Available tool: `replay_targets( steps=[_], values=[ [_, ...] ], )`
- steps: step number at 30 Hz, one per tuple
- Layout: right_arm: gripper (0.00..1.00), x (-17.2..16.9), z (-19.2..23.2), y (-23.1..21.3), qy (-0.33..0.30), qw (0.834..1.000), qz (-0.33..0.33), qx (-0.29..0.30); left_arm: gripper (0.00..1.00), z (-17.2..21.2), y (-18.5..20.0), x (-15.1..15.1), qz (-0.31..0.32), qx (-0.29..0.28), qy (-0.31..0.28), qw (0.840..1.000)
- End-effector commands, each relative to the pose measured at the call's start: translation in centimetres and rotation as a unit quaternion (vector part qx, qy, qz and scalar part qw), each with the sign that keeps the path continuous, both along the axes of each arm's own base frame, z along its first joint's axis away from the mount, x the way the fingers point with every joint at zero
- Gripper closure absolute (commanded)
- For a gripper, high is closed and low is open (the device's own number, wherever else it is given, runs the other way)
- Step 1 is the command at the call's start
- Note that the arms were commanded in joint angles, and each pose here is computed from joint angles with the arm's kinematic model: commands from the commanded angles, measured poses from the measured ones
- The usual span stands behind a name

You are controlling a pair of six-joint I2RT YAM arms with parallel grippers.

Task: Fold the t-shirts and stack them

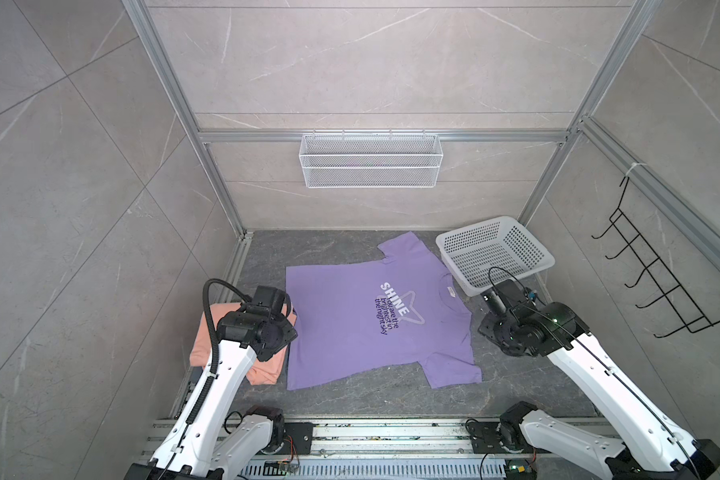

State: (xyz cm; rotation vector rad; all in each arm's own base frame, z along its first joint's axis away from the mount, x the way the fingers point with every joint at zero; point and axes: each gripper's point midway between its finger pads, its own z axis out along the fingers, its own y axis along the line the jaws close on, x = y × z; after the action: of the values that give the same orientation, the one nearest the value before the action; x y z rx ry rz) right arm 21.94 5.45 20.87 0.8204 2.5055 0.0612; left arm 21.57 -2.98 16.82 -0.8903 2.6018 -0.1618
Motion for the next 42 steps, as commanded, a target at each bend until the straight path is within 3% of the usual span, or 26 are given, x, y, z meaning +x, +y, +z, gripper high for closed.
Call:
replay_targets(
  steps=[1,4,7,14,16,23,30,36,42],
  values=[
    [0.47,5.7,0.2,2.7,-0.058,0.997,0.054,-0.013,0.41,0.5,-2.8,4.0,-0.047,-0.048,-0.040,0.997],
    [0.44,10.8,0.5,5.9,-0.109,0.990,0.094,-0.002,0.36,0.1,-5.4,7.6,-0.087,-0.078,-0.063,0.991],
    [0.43,15.7,0.4,8.9,-0.142,0.981,0.129,0.010,0.33,-0.4,-7.9,10.5,-0.127,-0.072,-0.075,0.986],
    [0.41,23.9,-0.7,11.0,-0.166,0.976,0.135,0.033,0.33,-3.3,-11.6,14.4,-0.165,-0.053,-0.053,0.984],
    [0.41,25.8,-1.3,11.5,-0.168,0.975,0.134,0.054,0.33,-3.8,-12.2,15.1,-0.164,-0.060,-0.055,0.983],
    [0.41,29.3,-0.4,10.5,-0.199,0.972,0.121,0.030,0.33,-4.6,-13.2,16.2,-0.160,-0.079,-0.057,0.982],
    [0.40,28.1,-1.7,3.1,-0.153,0.988,0.006,0.035,0.33,-4.9,-13.4,16.0,-0.161,-0.083,-0.054,0.982],
    [0.40,25.1,-5.6,0.5,-0.104,0.992,-0.041,0.058,0.33,-5.2,-13.9,16.2,-0.173,-0.087,-0.049,0.980],
    [0.40,20.7,-9.5,-2.0,-0.019,0.997,-0.067,0.034,0.33,-5.1,-14.2,16.5,-0.181,-0.089,-0.050,0.978]
  ],
)
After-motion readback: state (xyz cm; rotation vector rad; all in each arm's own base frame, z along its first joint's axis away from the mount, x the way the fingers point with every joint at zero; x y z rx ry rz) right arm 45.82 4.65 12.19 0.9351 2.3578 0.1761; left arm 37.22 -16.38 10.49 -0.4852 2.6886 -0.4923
